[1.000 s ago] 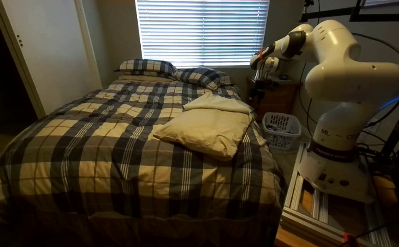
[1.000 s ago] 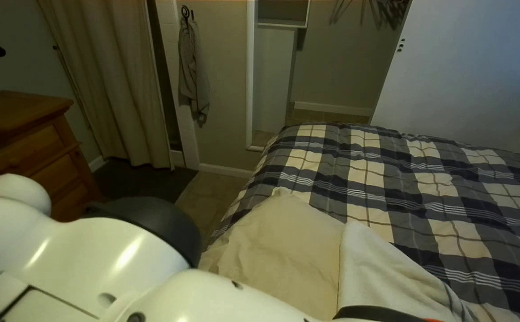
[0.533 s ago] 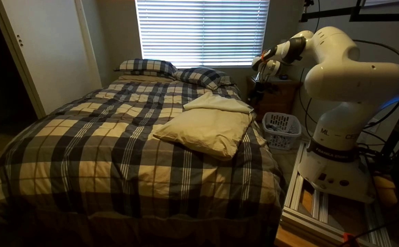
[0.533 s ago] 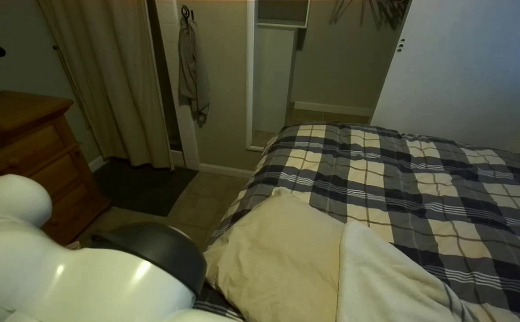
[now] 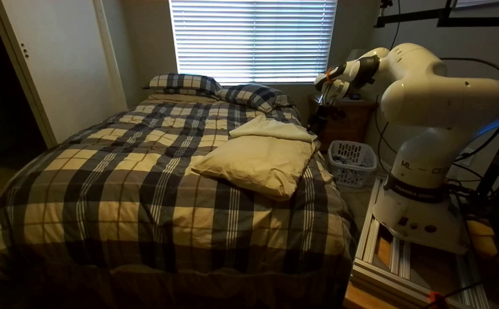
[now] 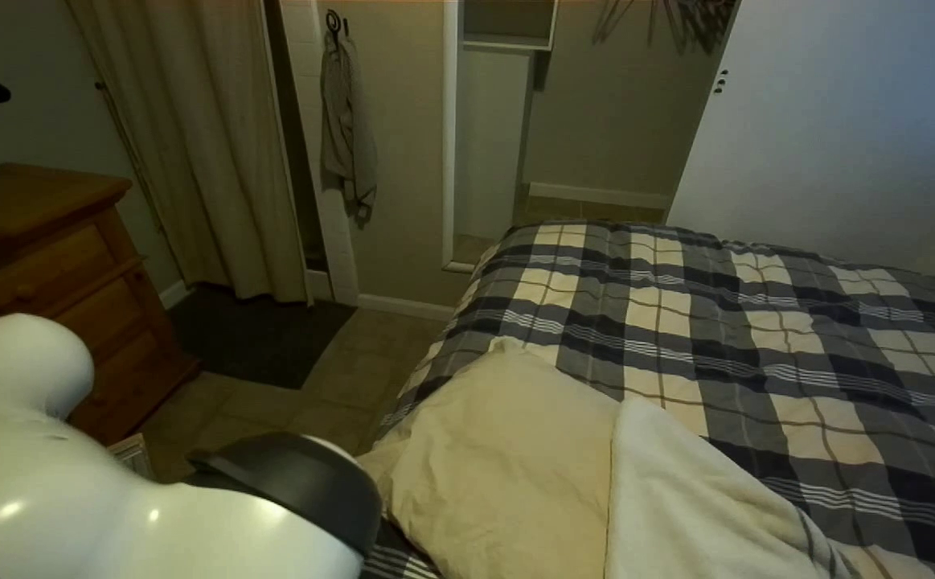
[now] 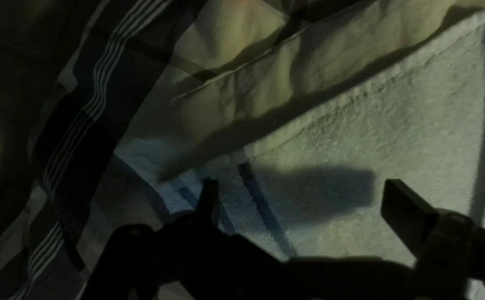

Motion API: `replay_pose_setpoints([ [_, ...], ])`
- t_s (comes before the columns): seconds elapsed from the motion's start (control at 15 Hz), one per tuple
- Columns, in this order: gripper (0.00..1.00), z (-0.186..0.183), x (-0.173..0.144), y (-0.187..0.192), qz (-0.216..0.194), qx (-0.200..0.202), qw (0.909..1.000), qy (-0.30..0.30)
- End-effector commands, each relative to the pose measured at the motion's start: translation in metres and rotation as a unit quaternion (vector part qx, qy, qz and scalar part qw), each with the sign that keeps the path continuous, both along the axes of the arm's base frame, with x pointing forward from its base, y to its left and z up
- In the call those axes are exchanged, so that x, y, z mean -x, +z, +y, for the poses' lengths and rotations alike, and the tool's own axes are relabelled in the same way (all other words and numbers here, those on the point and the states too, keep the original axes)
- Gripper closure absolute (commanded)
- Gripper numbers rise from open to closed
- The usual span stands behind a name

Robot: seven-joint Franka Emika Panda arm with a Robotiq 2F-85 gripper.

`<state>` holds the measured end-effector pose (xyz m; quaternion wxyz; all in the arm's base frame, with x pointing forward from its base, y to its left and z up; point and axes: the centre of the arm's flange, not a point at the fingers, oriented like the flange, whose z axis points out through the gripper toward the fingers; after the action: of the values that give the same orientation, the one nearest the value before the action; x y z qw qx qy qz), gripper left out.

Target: Fold the towel into a triangle twice.

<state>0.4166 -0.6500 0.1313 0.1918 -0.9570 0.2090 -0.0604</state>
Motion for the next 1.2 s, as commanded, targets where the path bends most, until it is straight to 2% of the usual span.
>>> replay_pose_setpoints([
  [0.0,0.10,-0.033,-0.012,-0.001,-0.016,-0.008,0.9996,-0.022],
  [0.07,0.24,-0.035,-0.011,0.000,-0.017,-0.005,0.9996,-0.024],
  [0.2,0.41,-0.038,-0.009,0.003,-0.017,-0.002,0.9994,-0.029],
  [0.47,0.70,-0.041,-0.010,0.000,-0.010,-0.004,0.9993,-0.035],
  [0.53,0.27,-0.041,-0.009,-0.002,-0.005,-0.005,0.9994,-0.035],
  [0.6,0.31,-0.042,-0.008,-0.004,-0.002,-0.006,0.9993,-0.038],
  [0.67,0.30,-0.044,-0.007,-0.005,-0.002,-0.007,0.9991,-0.042],
  [0.93,0.02,-0.048,-0.004,-0.010,-0.006,0.001,0.9988,-0.049],
  [1.13,0.00,-0.051,-0.006,-0.012,-0.011,0.006,0.9987,-0.050],
])
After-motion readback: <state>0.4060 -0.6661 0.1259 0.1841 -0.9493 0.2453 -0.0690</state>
